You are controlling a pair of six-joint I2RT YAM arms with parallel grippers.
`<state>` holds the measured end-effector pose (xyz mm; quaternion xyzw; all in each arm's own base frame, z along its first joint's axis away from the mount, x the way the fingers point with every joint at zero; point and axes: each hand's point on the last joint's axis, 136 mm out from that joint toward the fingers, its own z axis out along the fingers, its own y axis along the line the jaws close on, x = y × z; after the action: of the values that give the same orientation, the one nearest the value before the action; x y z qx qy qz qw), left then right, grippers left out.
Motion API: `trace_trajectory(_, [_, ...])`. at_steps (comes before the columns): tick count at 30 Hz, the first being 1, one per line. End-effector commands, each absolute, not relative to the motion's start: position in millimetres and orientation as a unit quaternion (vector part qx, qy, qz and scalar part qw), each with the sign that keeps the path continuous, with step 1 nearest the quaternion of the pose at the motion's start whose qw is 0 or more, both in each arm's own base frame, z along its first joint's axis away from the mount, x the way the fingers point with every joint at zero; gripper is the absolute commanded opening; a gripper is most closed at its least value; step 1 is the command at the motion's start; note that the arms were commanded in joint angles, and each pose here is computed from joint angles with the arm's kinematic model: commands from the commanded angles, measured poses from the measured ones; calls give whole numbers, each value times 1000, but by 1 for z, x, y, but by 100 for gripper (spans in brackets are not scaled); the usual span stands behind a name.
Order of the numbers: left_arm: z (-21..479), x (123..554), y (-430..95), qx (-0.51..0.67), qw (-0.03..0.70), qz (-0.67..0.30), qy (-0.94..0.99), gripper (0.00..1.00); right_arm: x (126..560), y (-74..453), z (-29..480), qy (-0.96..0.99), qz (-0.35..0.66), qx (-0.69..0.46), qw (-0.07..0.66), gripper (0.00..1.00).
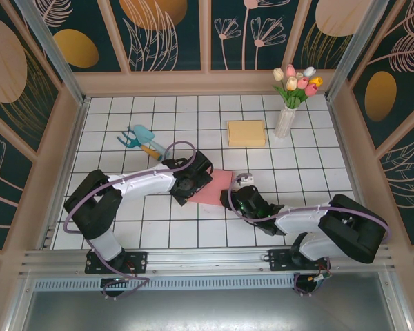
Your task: Fold the paper box
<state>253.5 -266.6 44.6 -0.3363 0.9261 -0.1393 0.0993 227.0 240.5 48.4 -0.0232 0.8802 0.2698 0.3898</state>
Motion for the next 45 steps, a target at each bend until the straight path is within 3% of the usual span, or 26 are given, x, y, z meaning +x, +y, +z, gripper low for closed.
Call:
trace_trajectory(1, [43,245,-262,-343,85,-133,926,95,226,242,43,884,262,-27,386,48])
trace_trajectory(17, [21,242,-263,-348,73,-126,926,81,223,239,36,887,259,-28,382,48])
trace_trajectory(45, [13,241,-247,-353,84,-106,926,80,206,243,61,881,240,-54,405,53])
